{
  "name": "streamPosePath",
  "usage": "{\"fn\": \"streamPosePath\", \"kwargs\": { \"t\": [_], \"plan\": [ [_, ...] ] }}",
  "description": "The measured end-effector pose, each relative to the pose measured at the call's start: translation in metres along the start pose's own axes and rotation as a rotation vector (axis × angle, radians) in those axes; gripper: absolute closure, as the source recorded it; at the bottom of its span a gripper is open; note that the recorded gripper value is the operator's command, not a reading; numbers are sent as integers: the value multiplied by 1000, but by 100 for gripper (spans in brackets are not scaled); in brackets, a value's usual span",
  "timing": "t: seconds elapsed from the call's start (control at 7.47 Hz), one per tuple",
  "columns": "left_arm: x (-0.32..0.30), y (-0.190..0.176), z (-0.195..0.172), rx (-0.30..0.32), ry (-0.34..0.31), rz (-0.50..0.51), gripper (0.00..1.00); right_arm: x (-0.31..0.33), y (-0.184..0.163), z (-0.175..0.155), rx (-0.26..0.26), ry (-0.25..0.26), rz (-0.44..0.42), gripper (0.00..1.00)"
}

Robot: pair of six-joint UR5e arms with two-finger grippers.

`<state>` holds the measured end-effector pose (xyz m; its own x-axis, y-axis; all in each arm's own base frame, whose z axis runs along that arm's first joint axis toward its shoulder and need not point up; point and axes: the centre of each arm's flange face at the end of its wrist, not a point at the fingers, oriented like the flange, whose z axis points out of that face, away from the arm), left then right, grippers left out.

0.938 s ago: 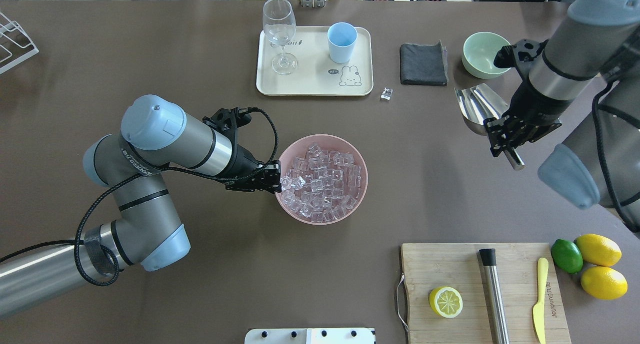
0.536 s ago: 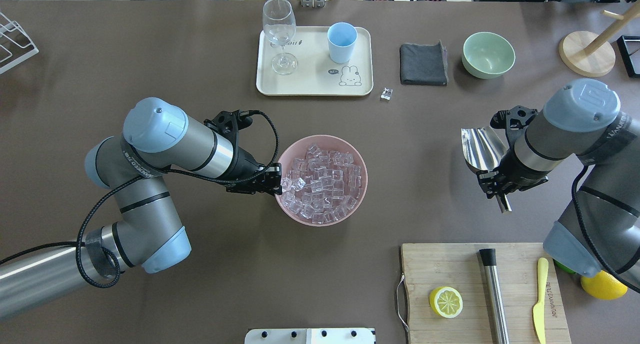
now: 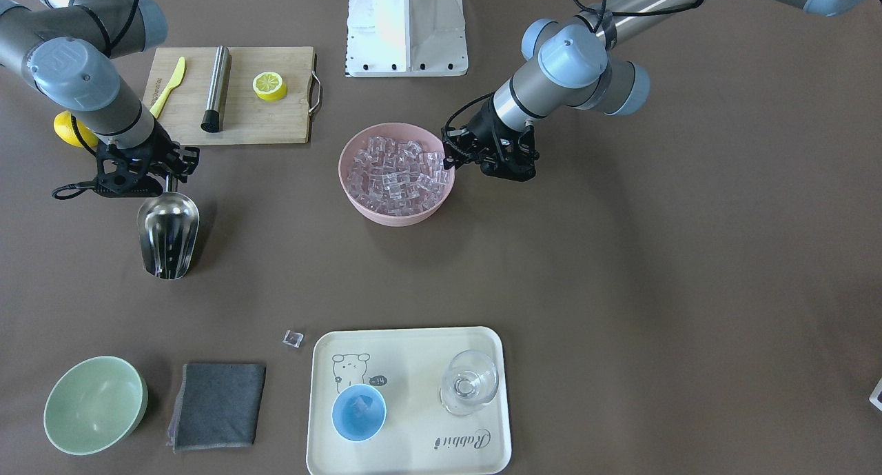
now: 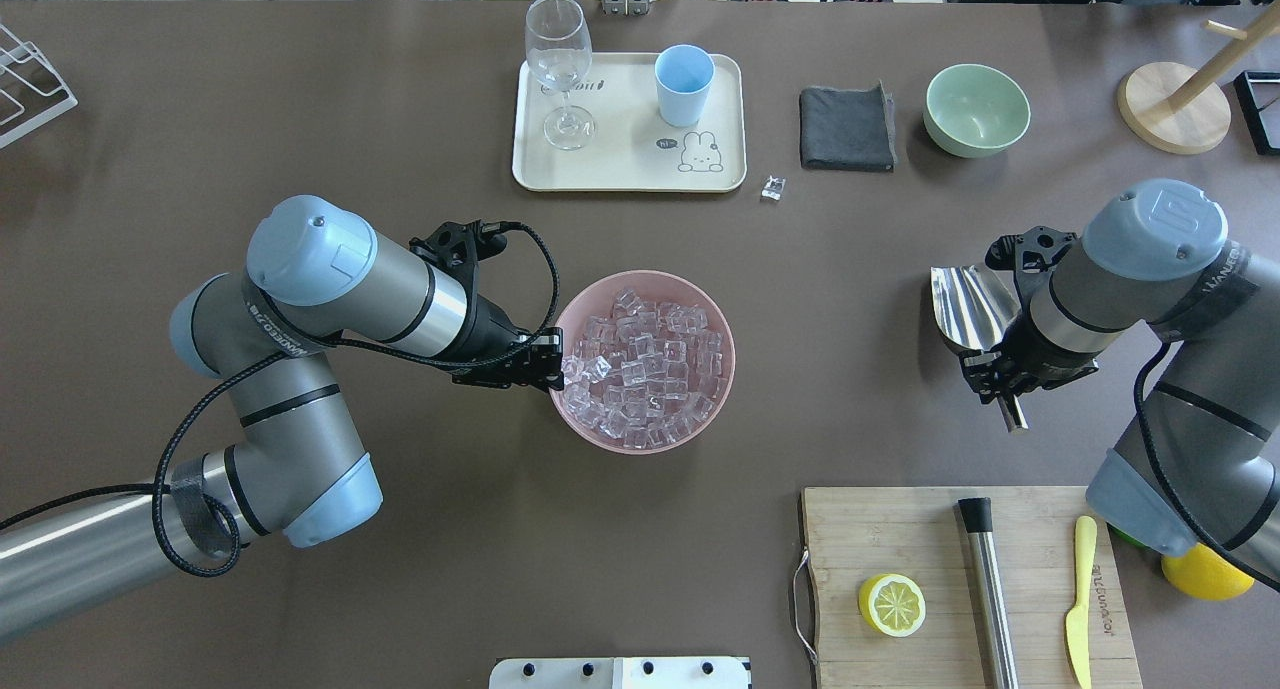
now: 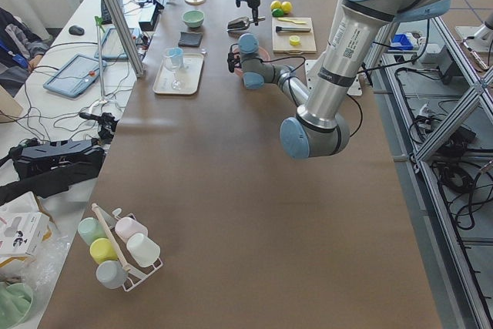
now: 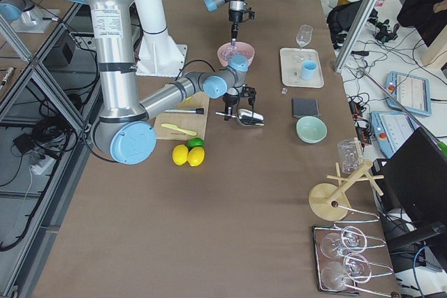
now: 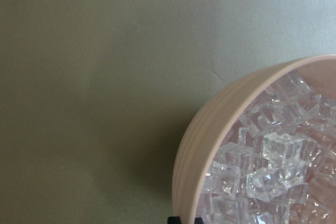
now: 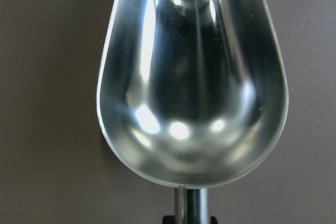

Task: Put ice in cup with scoop
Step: 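Release the scoop and raise the right gripper away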

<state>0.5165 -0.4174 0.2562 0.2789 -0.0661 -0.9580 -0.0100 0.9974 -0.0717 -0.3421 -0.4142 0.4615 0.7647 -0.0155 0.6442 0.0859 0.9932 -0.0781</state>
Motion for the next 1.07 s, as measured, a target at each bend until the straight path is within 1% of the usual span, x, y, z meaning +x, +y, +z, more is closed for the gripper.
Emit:
{"fn": "streamPosePath", "kwargs": {
  "t": [0.27, 0.54, 0.67, 0.8, 0.94, 1.07],
  "plan": [
    [1, 3, 3, 8, -1, 3, 80, 2, -5, 11, 9, -22, -15, 0],
    [1, 5, 5, 10, -2, 4, 79, 2, -6, 13, 14, -36, -26, 0],
    [2, 5, 5, 10, -2, 5, 75, -1, -5, 10, 15, -46, -32, 0],
    [2, 5, 5, 10, -1, 5, 23, -7, 1, -2, 16, -69, -43, 0],
    [2, 5, 5, 10, -2, 5, 3, -11, 11, -21, 23, -89, -52, 0],
    [2, 5, 4, 11, -3, 2, 3, -6, 14, -51, 43, -98, -37, 0]
  ]
}}
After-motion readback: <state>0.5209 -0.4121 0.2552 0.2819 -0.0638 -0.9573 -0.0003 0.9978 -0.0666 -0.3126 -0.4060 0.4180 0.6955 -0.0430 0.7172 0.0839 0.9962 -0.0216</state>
